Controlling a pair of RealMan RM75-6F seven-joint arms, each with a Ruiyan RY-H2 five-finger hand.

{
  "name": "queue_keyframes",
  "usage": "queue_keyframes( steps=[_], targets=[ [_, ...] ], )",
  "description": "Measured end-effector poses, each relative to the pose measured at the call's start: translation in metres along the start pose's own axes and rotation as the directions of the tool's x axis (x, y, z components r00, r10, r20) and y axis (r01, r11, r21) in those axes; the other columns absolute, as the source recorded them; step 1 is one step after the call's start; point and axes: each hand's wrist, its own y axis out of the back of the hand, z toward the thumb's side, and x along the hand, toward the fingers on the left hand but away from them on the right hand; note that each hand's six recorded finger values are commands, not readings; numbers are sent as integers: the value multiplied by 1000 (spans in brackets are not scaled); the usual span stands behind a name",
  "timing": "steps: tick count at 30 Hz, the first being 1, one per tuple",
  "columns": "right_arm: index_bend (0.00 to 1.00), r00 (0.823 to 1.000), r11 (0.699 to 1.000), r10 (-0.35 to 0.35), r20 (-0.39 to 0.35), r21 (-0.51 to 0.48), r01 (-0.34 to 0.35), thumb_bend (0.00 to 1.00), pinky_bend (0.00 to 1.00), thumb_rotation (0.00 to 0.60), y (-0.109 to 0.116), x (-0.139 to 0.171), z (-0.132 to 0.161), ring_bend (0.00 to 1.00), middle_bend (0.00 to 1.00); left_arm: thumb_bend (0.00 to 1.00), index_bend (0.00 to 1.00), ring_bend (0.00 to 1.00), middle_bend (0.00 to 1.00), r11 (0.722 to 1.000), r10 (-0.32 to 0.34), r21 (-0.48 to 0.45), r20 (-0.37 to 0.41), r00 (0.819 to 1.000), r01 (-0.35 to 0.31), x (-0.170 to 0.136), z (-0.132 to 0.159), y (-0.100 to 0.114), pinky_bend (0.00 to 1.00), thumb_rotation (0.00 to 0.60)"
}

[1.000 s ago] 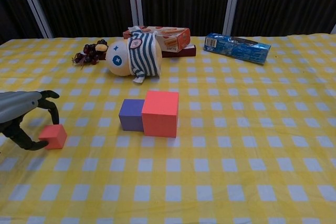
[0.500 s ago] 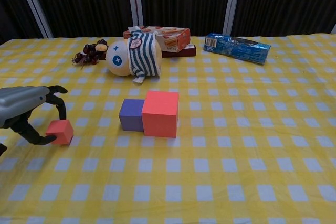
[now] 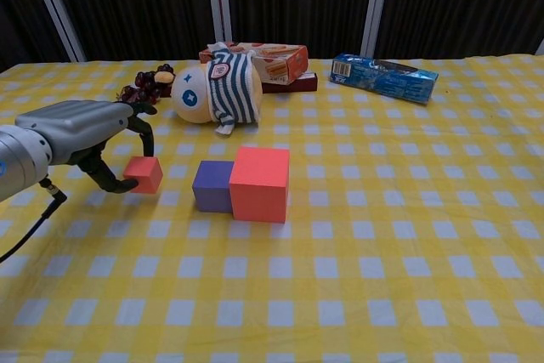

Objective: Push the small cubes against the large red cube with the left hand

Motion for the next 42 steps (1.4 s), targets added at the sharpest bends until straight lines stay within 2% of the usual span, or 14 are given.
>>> queue_keyframes(
  steps=[13, 26, 37, 42],
  targets=[
    [0, 1000, 1000, -3, 0, -4, 3, 365, 71, 600, 2, -1, 0, 0, 0, 378, 446, 0, 0, 1000, 6, -22, 54, 999, -5, 16, 30, -3, 141, 600],
    [0, 1000, 1000, -11, -5, -10, 11, 365, 71, 600, 2, -2, 1, 0, 0, 378, 446, 0, 0, 1000, -13, -2, 50, 999, 13, 18, 35, -9, 142, 600],
    [0, 1000, 1000, -12, -6, -14, 12, 365, 71, 600, 1, 2, 1, 0, 0, 375, 441, 0, 0, 1000, -17, -24, 52, 998, 19, 22, 43, -15, 141, 600],
    [0, 1000, 1000, -12, -8, -13, 12, 364, 72, 600, 2, 1, 1, 0, 0, 293, 415, 0, 0, 1000, -16, -24, 52, 999, 17, 22, 44, -16, 141, 600]
  ],
)
